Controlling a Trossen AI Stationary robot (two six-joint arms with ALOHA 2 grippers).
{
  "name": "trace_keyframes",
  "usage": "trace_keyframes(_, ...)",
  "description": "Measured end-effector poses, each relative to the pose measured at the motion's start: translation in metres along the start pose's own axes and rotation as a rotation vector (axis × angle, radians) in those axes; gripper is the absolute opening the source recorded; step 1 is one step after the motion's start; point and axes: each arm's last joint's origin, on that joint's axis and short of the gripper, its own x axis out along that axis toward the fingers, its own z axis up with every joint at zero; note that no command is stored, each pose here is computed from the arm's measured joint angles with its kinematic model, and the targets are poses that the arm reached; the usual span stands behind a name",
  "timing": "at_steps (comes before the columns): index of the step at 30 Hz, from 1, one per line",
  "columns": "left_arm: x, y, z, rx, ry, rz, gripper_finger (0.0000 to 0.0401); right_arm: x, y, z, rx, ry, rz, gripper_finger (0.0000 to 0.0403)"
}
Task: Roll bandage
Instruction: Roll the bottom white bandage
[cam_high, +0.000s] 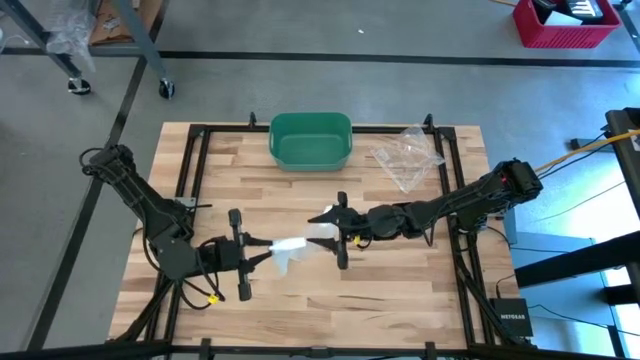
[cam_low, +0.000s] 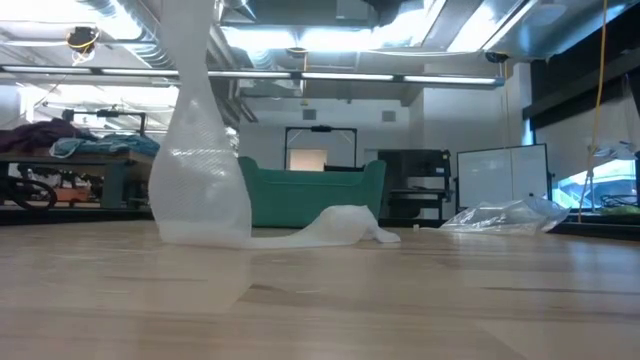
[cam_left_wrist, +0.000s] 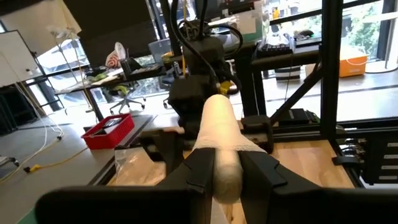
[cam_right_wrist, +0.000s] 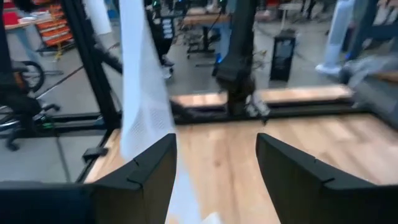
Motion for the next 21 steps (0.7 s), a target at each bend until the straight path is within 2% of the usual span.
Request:
trace_keyframes(5, 0.0, 0.0, 0.0, -0.006, -0.003, -0.001, 0.0045, 0.004, 0.001, -0.006, 0.03, 0.022, 0.02, 0.0223)
trace_keyframes(13, 0.0, 0.0, 0.001, 0.031, -0.005, -0.001, 0.0045, -0.004, 0.003, 0.006, -0.013, -0.025, 0.029, 0.0223)
trace_keyframes(21, -0.001, 0.0, 0.005, 0.029, -0.037, -0.025, 0.0045, 0.009, 0.015, -0.003, -0.071, -0.098, 0.127, 0.0223)
